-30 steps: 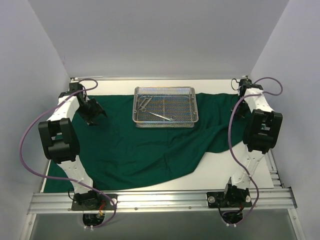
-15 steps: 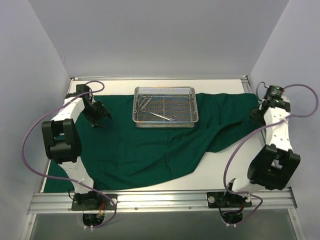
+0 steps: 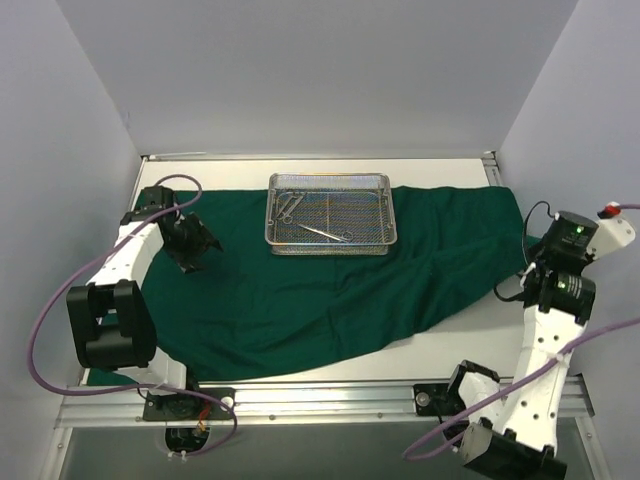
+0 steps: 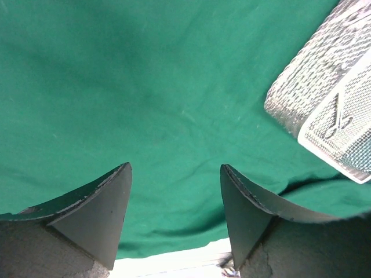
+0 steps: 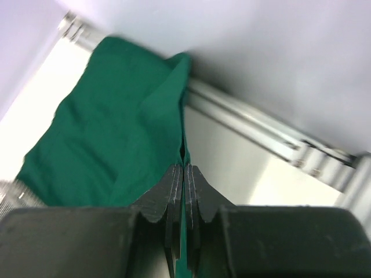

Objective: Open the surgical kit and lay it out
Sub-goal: Smooth out the surgical kit at the center of the board.

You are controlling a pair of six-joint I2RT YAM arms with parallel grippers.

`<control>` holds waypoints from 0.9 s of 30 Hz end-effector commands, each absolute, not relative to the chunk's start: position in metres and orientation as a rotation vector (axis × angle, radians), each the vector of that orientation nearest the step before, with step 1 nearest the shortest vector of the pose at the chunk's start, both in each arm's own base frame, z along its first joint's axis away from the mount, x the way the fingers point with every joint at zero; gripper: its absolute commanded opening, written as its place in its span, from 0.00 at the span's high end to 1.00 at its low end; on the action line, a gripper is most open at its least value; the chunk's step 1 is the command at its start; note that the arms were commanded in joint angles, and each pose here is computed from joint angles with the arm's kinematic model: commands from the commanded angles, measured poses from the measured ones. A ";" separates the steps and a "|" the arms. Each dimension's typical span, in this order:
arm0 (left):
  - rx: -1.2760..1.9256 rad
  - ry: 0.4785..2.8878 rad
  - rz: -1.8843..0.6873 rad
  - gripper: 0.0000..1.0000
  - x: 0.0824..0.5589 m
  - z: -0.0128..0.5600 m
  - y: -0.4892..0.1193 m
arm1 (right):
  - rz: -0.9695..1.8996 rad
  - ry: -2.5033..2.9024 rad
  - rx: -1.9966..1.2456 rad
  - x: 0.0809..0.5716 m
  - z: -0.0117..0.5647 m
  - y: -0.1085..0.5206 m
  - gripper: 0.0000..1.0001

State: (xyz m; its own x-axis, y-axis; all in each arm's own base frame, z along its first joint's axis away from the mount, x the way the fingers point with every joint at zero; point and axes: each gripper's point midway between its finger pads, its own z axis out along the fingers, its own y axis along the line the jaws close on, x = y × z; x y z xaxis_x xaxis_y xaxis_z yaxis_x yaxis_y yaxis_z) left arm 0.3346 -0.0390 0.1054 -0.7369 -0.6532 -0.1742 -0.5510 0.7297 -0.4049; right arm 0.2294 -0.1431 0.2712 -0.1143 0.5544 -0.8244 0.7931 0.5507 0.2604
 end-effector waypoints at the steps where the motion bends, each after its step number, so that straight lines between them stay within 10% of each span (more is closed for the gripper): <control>1: -1.051 2.638 -0.571 0.28 0.318 0.099 -0.056 | -0.533 1.707 1.254 0.184 0.265 -0.165 1.00; 17: -0.973 2.664 -0.647 0.26 0.284 0.103 -0.068 | -0.844 1.661 1.596 0.127 0.244 -0.177 0.93; 20: -0.968 2.665 -0.637 0.26 0.280 0.108 -0.067 | -0.810 1.606 1.621 0.115 0.254 -0.170 0.67; 23: -0.953 2.689 -0.617 0.26 0.275 0.111 -0.066 | -0.856 1.700 1.575 0.115 0.253 -0.171 0.77; 25: -0.927 2.694 -0.600 0.26 0.274 0.118 -0.063 | -0.886 1.751 1.572 0.117 0.253 -0.172 0.48; 27: -0.865 2.699 -0.590 0.26 0.275 0.124 -0.062 | -0.759 1.825 1.528 0.142 0.254 -0.167 0.41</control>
State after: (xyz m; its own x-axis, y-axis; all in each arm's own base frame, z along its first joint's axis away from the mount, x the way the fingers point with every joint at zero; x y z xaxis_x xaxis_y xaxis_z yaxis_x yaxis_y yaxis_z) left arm 0.2714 -0.0655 0.0992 -0.7636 -0.6450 -0.0306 -0.5704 0.6961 -0.4360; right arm 0.1314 -0.1677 0.2575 -0.0465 0.5850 -0.8097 0.9933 0.1132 0.0248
